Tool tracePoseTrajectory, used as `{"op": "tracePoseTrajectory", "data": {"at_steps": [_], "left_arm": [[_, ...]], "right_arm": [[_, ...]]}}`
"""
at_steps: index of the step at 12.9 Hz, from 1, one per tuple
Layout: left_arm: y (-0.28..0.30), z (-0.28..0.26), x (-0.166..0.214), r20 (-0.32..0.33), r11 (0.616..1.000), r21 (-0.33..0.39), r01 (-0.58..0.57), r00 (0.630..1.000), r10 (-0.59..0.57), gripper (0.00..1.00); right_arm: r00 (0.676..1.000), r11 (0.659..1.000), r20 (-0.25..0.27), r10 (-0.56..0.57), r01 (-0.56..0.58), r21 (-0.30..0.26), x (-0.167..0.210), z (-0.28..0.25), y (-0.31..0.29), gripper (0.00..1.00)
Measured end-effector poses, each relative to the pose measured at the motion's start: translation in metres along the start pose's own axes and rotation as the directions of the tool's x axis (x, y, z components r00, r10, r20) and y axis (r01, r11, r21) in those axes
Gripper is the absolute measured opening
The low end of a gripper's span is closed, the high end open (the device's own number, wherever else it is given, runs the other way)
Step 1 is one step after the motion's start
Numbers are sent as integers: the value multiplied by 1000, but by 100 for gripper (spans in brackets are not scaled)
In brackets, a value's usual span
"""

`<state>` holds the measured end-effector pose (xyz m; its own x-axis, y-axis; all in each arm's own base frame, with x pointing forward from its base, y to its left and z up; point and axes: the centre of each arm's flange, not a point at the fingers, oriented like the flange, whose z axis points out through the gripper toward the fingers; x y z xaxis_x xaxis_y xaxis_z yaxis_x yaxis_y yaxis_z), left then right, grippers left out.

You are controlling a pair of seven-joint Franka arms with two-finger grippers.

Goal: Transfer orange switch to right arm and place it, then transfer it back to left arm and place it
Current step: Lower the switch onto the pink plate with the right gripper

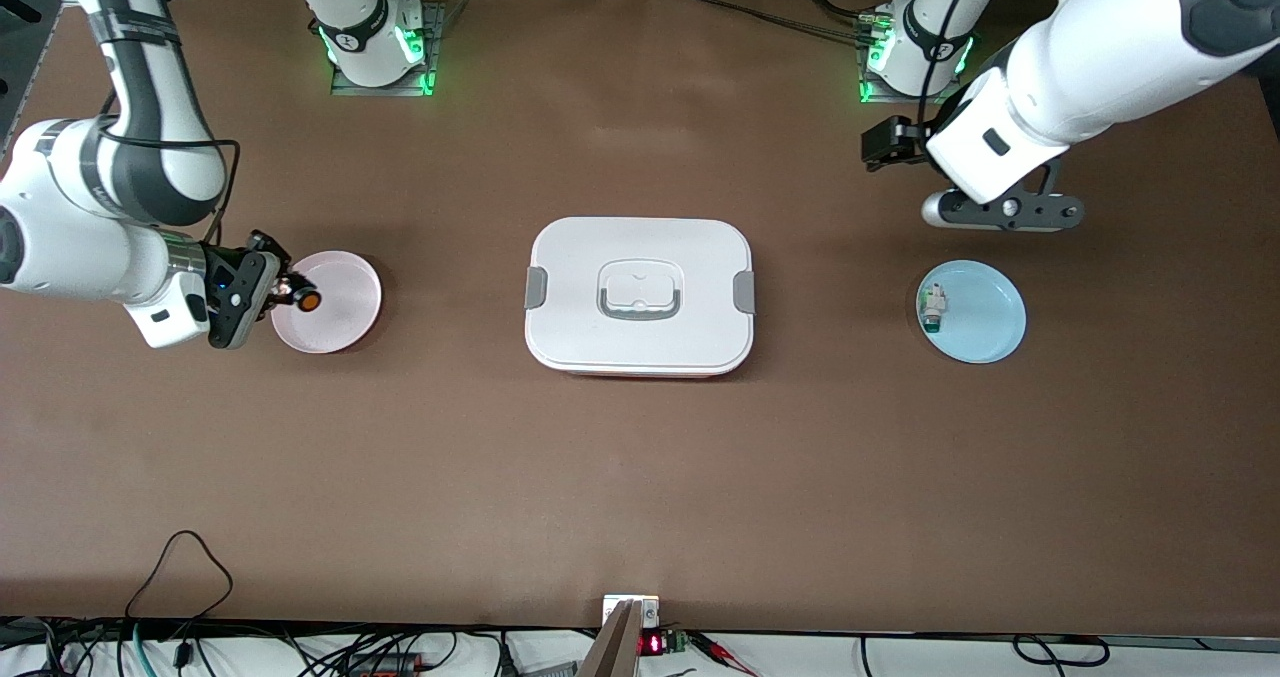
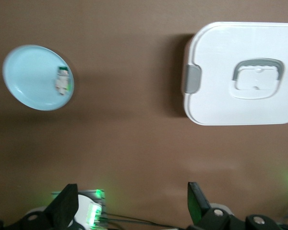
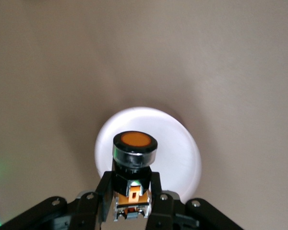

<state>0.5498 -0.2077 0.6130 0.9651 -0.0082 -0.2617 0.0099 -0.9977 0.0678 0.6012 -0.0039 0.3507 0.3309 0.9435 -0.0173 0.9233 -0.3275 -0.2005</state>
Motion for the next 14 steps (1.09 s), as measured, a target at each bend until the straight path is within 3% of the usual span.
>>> {"op": "tracePoseTrajectory", "data": {"at_steps": [2, 4, 7, 9, 14], "left_arm": [[-8, -4, 1, -15, 1000, 9, 7, 1000, -7, 100], [-22, -6, 6, -17, 1000, 2, 16, 1000, -16, 100], [-30, -6, 5, -26, 1000, 12, 24, 999, -23, 100], [-46, -8, -1, -77, 998, 21, 58, 995, -56, 100], [-149, -3, 4, -133, 998, 30, 56, 990, -52, 100]], "right_arm": [[989, 990, 78, -123, 127, -53, 1, 7, 7, 35], [971, 974, 118, -209, 218, -66, 1, 23, 12, 35], [952, 956, 127, -278, 287, -60, 3, 51, 12, 35], [929, 930, 130, -347, 359, -80, 5, 74, 7, 35], [887, 890, 176, -427, 447, -91, 4, 118, -13, 35]]}}
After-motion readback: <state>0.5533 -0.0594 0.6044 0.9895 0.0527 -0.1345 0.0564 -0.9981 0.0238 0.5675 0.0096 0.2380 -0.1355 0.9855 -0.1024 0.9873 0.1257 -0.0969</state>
